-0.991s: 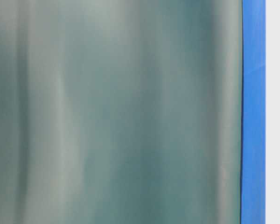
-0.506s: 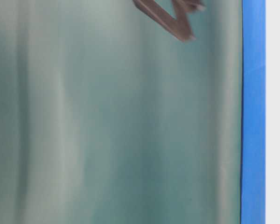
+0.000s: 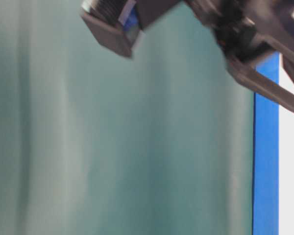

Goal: Hit the mark with a hammer.
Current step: 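Close the right gripper on the mallet handle and start lifting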

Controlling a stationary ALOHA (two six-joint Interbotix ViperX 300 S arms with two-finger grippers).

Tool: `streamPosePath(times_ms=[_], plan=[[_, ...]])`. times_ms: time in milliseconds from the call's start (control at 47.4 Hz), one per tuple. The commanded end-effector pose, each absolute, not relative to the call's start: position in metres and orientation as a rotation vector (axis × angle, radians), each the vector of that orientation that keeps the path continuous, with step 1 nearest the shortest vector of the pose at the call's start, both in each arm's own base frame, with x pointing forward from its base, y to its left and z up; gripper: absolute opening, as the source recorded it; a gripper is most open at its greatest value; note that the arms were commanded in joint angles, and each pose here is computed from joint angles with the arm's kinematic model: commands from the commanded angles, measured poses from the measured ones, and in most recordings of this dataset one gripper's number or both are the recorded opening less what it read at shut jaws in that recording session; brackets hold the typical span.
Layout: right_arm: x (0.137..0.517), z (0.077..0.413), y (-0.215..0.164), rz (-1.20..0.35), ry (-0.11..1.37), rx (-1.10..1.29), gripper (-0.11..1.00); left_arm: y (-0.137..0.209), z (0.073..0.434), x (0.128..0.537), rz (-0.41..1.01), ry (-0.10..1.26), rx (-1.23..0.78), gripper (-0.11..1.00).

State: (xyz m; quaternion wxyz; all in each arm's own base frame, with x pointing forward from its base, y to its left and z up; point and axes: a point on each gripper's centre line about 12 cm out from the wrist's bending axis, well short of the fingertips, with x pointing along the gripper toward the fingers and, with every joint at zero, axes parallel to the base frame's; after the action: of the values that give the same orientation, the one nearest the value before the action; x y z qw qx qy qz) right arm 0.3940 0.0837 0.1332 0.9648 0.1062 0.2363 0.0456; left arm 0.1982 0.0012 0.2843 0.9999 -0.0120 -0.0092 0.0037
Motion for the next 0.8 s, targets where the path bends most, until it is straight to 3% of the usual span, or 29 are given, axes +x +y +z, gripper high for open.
streamPosePath(times_ms=[0,590,696,780], plan=[[0.407,0.138,0.092,0.106,0.451,0.219,0.91,0.001,0.29,0.199,0.009,-0.031,-0.024,0.0],[0.429,0.081,0.109,0.103,0.554,0.212,0.9,0.001,0.289,0.199,0.009,-0.026,-0.022,0.0],[0.43,0.079,0.109,0.104,0.555,0.205,0.85,0.001,0.289,0.199,0.009,-0.025,-0.022,0.0],[0.43,0.08,0.109,0.108,0.551,0.197,0.69,0.001,0.288,0.199,0.009,-0.023,-0.022,0.0]])
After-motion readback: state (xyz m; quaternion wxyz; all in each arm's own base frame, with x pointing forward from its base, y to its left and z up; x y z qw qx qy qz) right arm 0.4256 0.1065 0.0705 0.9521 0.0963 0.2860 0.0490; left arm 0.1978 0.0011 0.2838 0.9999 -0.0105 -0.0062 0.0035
